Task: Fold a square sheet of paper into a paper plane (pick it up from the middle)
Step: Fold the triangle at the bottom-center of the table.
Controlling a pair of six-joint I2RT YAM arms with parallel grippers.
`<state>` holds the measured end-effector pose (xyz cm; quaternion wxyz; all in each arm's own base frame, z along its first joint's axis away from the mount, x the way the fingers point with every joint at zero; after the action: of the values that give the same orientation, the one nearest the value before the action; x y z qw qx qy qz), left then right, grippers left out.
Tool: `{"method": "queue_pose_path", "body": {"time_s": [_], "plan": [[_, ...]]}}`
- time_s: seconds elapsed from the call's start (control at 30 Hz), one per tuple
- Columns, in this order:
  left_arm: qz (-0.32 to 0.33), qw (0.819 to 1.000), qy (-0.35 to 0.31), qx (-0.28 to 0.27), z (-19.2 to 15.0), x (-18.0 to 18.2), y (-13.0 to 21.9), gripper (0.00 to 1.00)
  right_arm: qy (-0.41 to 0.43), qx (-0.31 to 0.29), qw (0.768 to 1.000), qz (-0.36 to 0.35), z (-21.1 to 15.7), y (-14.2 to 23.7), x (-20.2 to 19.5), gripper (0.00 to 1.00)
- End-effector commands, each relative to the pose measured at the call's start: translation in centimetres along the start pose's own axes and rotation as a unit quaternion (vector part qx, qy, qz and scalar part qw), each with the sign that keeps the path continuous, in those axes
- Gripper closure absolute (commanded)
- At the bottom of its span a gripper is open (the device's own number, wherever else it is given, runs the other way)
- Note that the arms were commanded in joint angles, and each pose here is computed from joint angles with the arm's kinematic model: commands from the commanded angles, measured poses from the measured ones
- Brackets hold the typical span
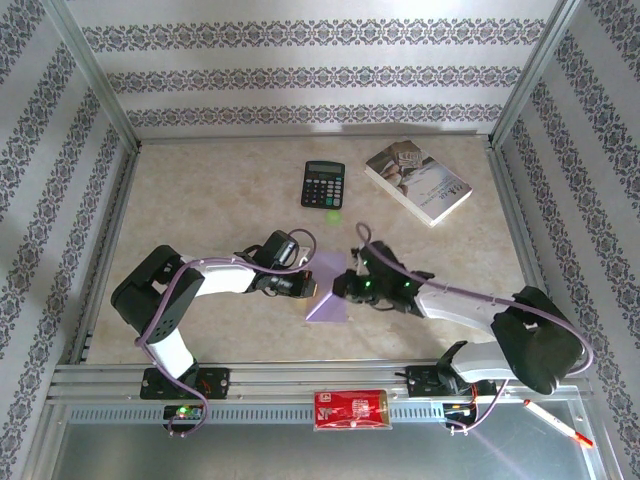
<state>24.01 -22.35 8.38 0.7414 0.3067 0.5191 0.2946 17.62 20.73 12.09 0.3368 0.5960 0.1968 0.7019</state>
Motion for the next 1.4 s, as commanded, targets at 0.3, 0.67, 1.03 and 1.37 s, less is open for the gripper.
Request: {"method": "queue_pose_path", "body": {"time_s": [0.3, 0.67, 1.03, 1.37], "plan": [[0.089, 0.992, 0.058, 0.071, -3.3, 4.0, -1.7, 1.00, -0.036, -0.023, 0.998, 0.038, -2.4, -4.8, 2.4, 0.97], [0.088, 0.992, 0.056, 0.075, -3.2, 4.0, -2.0, 1.00, -0.043, -0.017, 0.999, 0.023, -2.8, -5.4, 1.5, 0.97], [0.096, 0.991, 0.054, 0.077, -3.3, 4.1, -1.9, 1.00, -0.037, -0.023, 0.998, 0.042, -2.6, -4.1, 2.4, 0.96], [0.099, 0.990, 0.054, 0.081, -3.3, 4.2, -2.0, 1.00, -0.045, -0.010, 0.999, 0.026, -3.0, -5.3, 1.4, 0.96]]}}
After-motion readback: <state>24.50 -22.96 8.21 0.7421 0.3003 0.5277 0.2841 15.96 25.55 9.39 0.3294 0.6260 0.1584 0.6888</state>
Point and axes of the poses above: each hand's point on the last joint's axis, 136 mm out from that joint toward the fingers, its own y axis back along the fingers, its own x axis along the line the jaws close on, z = x × y, the point moved 9 cm from there along y, back along the fingers, and after that the axes turned 2 degrees about y, right-handed, at the moved point
